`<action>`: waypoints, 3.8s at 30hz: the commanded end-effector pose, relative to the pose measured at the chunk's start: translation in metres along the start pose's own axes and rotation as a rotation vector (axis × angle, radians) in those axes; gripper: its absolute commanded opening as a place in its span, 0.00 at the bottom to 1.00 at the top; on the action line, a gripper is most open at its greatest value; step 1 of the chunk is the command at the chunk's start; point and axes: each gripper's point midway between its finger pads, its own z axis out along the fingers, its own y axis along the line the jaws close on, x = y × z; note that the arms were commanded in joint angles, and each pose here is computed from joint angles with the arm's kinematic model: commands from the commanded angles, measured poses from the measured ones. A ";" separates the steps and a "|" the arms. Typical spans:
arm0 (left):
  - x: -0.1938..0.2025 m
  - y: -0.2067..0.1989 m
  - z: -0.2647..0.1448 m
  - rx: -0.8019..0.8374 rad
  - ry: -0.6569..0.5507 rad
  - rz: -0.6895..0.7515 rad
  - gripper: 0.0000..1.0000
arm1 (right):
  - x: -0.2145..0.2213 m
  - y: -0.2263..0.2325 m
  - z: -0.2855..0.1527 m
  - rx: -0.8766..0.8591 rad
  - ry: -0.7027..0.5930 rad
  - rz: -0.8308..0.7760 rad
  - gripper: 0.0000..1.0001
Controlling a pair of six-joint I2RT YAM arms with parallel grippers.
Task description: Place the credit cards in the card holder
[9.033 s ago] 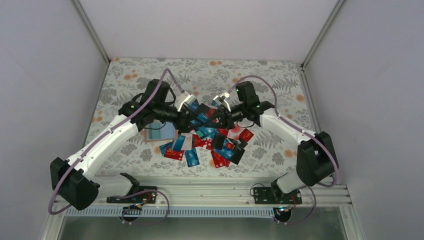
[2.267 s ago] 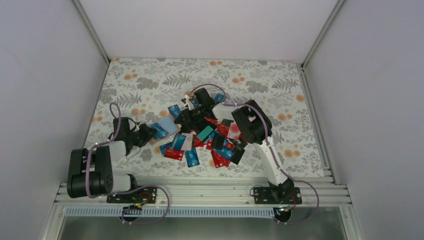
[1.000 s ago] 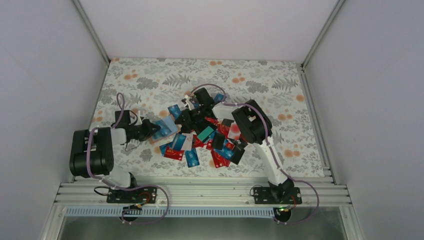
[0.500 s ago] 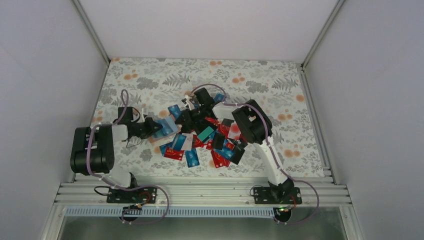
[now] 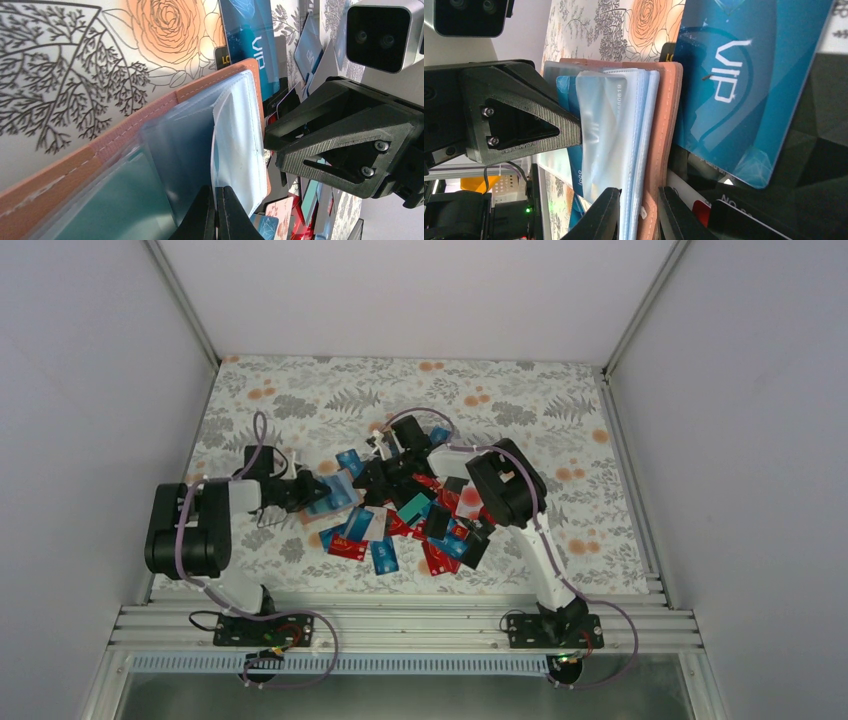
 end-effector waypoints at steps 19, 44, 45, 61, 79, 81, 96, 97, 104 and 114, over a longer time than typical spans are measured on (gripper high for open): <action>0.007 0.000 0.024 -0.147 0.091 0.048 0.25 | 0.028 -0.003 -0.003 0.002 0.044 0.044 0.21; 0.004 -0.013 0.012 -0.440 0.119 0.126 0.85 | 0.018 0.034 -0.022 -0.006 0.001 0.004 0.21; 0.003 -0.014 0.011 -0.438 0.118 0.128 0.89 | 0.017 0.037 -0.023 -0.005 -0.002 -0.002 0.21; -0.005 -0.033 -0.016 -0.452 0.035 0.192 0.87 | 0.004 0.054 -0.029 -0.010 -0.005 -0.053 0.24; 0.007 0.004 -0.004 -0.525 0.050 0.163 0.10 | -0.005 0.054 -0.012 -0.032 0.022 -0.045 0.24; 0.008 0.007 -0.004 -0.540 0.051 0.158 0.07 | -0.005 0.053 -0.010 -0.034 0.025 -0.043 0.25; 0.015 0.024 -0.007 -0.602 0.060 0.146 0.02 | 0.002 0.047 0.005 -0.036 0.055 -0.029 0.27; 0.015 0.026 -0.007 -0.608 0.060 0.146 0.02 | 0.002 0.048 0.006 -0.036 0.058 -0.029 0.27; 0.022 0.033 -0.002 -0.602 0.076 0.138 0.02 | 0.007 0.044 0.016 -0.033 0.076 -0.022 0.30; 0.029 0.042 0.002 -0.611 0.090 0.118 0.02 | 0.013 0.036 0.024 -0.001 0.088 -0.010 0.39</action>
